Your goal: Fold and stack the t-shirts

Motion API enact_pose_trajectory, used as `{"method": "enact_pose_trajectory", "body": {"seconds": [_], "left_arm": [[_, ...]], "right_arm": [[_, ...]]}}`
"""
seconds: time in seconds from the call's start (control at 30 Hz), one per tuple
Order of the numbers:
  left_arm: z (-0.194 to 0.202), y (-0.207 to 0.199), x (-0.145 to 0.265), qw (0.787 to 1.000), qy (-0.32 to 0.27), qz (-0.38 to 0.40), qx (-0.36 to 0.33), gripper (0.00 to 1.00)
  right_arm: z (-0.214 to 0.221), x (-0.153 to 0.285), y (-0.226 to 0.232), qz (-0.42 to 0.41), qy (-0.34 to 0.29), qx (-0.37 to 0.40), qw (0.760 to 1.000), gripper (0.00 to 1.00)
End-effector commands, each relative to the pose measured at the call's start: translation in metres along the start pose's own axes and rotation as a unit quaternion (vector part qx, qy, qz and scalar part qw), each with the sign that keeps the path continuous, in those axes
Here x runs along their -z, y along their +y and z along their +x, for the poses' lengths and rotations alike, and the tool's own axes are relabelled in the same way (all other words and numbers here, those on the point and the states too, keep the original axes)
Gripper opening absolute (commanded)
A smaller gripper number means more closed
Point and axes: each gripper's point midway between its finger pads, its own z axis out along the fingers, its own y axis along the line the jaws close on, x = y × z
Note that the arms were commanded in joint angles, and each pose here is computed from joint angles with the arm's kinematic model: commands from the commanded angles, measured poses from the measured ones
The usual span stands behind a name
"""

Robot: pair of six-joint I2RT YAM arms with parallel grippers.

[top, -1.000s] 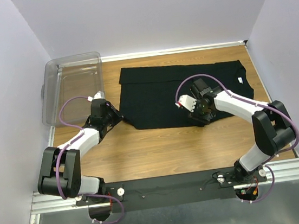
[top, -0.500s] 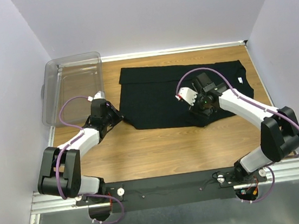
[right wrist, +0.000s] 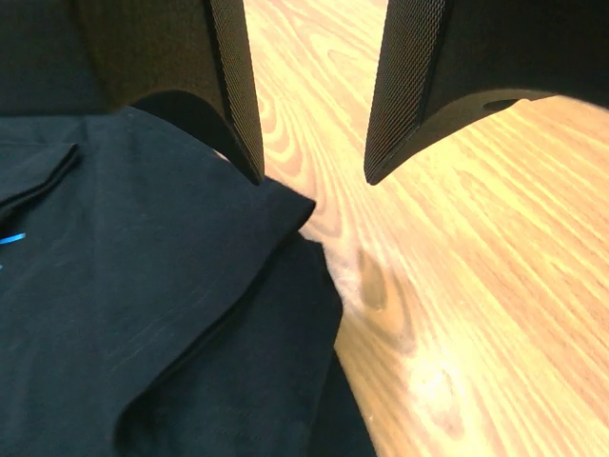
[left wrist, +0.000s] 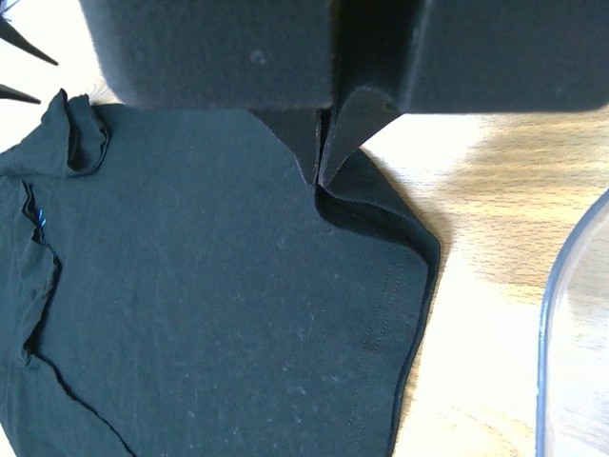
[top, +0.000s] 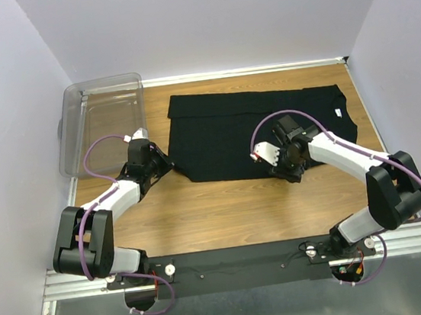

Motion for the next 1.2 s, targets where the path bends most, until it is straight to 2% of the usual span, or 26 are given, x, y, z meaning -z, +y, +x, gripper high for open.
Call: {"method": "enact_pose_trajectory", "body": {"seconds": [0.0,0.37,0.87,1.0,1.1,1.17], "left_arm": [[0.0,0.0,-0.002,1.0,0.003,0.009,-0.009,0.0],[0.001,0.0,-0.002,1.0,0.004,0.009,-0.009,0.0],[0.002,0.0,-0.003,1.0,0.007,0.01,-0.008,0.0],[0.002,0.0,-0.004,1.0,0.007,0.011,-0.008,0.0],[0.002,0.0,-0.004,1.0,0.007,0.011,-0.009,0.0],[0.002,-0.001,-0.004,1.0,0.008,0.012,-0.009,0.0]], "right_arm": [[0.005,-0.002,0.005,-0.008,0.007,0.004,1.0,0.53],[0.002,-0.019,0.004,-0.018,0.011,-0.007,1.0,0.51],[0.002,-0.029,-0.012,0.012,0.024,-0.014,1.0,0.48],[0.0,-0.027,-0.014,0.02,0.019,-0.014,1.0,0.4],[0.001,-0.023,-0.019,0.035,0.022,-0.016,0.999,0.23],[-0.001,-0.02,-0.022,0.042,0.019,-0.017,0.999,0.17]]}}
